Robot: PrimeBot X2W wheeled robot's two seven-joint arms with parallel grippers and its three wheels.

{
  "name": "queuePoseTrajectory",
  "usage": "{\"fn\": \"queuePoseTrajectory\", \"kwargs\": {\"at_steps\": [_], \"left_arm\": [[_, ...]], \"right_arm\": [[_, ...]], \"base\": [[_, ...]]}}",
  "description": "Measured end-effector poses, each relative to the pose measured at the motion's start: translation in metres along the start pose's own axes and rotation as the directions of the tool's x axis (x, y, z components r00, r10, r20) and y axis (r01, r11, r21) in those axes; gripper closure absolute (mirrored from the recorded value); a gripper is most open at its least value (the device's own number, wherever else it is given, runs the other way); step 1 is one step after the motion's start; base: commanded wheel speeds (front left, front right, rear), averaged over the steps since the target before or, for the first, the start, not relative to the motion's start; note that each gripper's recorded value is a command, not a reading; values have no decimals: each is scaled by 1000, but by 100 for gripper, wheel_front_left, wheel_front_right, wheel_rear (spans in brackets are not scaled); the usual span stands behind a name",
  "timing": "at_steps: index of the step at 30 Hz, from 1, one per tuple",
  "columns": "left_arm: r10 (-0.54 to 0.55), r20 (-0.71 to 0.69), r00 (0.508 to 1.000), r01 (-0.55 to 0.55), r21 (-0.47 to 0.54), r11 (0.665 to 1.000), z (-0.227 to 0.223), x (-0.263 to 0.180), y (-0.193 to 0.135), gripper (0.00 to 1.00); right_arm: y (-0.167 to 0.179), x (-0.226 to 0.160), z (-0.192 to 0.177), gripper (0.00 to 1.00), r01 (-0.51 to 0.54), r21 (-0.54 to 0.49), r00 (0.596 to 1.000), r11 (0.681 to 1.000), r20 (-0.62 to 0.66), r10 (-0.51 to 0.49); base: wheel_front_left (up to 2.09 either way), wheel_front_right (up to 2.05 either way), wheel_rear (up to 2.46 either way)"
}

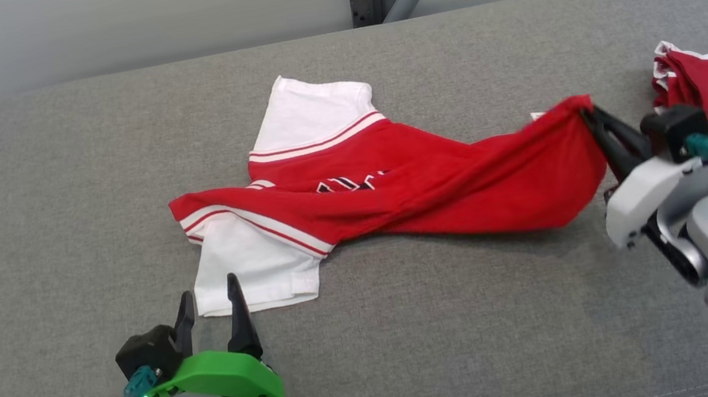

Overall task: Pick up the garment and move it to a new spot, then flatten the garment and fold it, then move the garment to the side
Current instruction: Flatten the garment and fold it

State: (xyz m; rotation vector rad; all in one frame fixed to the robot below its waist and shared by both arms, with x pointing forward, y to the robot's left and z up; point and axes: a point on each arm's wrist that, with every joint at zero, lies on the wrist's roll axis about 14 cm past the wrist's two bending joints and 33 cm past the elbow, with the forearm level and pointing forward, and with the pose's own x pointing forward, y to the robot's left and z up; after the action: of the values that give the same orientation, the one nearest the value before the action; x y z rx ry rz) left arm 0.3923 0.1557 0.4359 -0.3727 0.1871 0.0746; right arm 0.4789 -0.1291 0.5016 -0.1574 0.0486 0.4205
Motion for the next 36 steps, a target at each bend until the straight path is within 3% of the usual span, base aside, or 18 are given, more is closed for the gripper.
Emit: {"fn": "queuePoseTrajectory", "kwargs": {"at_steps": [7, 11, 15, 24, 35, 36], "left_arm": [[10, -12, 1000, -10, -8, 1000, -4, -1, 2, 0], [17, -16, 1000, -17, -17, 1000, -6, 2, 3, 0], [8, -30, 1000, -9, -22, 1000, -11, 5, -2, 0], [-24, -69, 997, 23, -20, 1000, -25, 8, -16, 0], [-48, -78, 996, 48, -11, 999, -28, 11, -25, 0], [-49, -79, 996, 48, -10, 999, -29, 11, -25, 0]], "right_arm": [[-12, 42, 68, 100, -2, -180, 988, 984, 151, 30], [13, 47, 81, 100, -52, -222, 974, 974, 204, 99], [39, 22, 38, 100, -122, -189, 979, 974, 137, 149], [65, -50, -33, 100, -149, -60, 989, 987, -2, 150], [100, -97, -77, 100, -172, 51, 977, 984, -122, 177], [102, -98, -78, 96, -168, 57, 977, 984, -127, 174]], "base": [[0, 0, 0], [0, 0, 0], [0, 0, 0], [0, 0, 0], [0, 0, 0], [0, 0, 0]]}}
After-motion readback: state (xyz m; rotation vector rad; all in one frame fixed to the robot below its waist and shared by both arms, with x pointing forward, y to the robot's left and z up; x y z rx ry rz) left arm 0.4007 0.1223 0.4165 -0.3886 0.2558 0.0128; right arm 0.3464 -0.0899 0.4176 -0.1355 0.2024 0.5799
